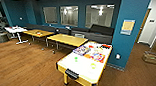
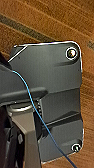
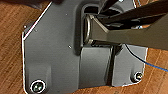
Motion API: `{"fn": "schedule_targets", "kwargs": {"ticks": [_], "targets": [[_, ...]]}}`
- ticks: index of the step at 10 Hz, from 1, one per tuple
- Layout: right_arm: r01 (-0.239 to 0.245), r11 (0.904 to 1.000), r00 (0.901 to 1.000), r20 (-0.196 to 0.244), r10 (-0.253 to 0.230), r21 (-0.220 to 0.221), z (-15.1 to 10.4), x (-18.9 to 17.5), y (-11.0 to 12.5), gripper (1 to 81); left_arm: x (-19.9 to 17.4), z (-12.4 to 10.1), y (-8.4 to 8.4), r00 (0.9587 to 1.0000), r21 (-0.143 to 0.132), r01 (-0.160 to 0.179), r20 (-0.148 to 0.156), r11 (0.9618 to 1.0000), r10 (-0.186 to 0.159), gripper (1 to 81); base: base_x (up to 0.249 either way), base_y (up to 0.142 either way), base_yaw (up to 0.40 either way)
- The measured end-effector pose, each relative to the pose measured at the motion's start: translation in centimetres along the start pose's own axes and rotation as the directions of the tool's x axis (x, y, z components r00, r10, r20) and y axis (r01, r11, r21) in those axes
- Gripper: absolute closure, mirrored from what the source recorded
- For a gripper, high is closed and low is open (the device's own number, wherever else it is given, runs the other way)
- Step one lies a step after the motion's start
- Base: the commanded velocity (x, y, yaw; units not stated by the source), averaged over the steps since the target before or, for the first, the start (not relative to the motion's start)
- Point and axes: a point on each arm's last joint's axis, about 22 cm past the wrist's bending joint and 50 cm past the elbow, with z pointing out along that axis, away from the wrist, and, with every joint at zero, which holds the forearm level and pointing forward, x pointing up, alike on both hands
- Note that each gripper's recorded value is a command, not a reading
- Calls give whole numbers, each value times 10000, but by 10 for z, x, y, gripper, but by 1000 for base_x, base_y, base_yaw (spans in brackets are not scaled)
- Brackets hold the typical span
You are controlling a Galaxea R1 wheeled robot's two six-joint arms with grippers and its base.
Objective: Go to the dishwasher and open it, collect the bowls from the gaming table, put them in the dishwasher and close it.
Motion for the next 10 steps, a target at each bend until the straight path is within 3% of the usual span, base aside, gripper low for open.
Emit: {"fn": "schedule_targets", "kwargs": {"ticks": [10], "targets": [[-1, 10000, 10000, -1, 1, 35, 0, 0, -3, 10, 1, 0, -1, 10000, 9, -6, 8, 10000, 6, 10, 144, 121, 0]]}}
